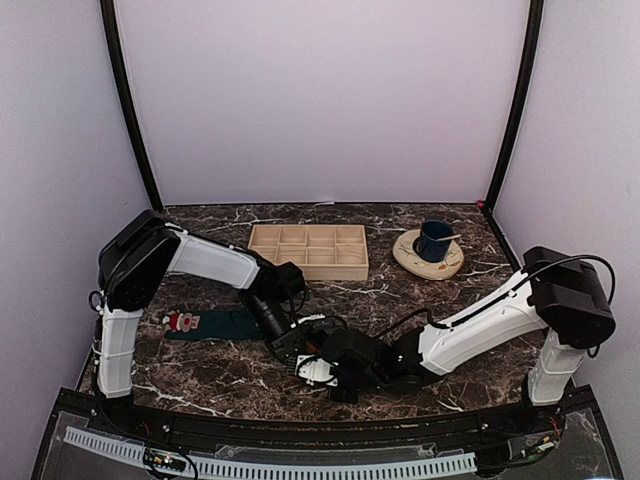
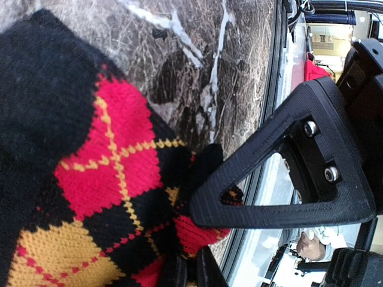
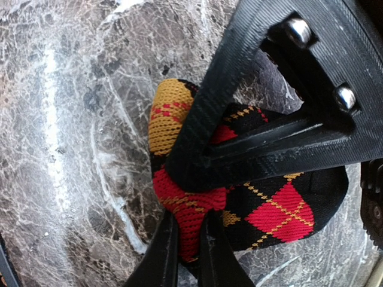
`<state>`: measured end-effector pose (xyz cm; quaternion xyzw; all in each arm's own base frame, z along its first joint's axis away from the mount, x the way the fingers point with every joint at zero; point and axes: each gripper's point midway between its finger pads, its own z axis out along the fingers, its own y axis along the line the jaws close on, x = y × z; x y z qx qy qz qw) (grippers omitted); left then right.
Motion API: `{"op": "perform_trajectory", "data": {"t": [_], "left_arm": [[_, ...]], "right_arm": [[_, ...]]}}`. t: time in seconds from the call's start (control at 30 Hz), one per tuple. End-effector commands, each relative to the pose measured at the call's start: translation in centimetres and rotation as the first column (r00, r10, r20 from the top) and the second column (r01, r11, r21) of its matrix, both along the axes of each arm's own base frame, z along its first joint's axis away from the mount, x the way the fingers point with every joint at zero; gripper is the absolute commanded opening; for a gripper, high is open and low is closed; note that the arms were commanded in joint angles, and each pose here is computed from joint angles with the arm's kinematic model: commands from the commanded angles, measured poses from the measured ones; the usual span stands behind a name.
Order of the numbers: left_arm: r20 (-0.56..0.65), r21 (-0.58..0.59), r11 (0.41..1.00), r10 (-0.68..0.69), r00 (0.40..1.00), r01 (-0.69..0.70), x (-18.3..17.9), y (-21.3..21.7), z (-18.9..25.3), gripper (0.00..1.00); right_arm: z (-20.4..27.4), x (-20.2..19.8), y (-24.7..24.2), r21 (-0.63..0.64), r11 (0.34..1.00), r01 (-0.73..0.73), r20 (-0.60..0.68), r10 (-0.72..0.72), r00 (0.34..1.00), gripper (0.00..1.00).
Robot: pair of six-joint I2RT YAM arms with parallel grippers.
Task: Roll the socks
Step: Pick up the sock from the center of the board.
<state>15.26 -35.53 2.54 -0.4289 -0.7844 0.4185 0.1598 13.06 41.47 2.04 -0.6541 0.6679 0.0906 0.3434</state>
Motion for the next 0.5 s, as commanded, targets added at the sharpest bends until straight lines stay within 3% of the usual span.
{"op": "perform_trajectory", "data": {"t": [0.0,0.47], "left_arm": [[0.069,0.018,0.999,0.035,0.997,-0.036,1.4,0.5,0.5,0.11],[0.086,-0.044,0.994,0.108,0.991,-0.104,2.1,0.6,2.6,0.25]], "right_arm": [[-4.1,-1.3,-3.4,-0.137,0.991,0.009,-0.16,-0.031,0.987,0.05],[-4.6,-1.3,-4.2,-0.126,0.99,0.068,-0.225,-0.096,0.97,0.04]]}}
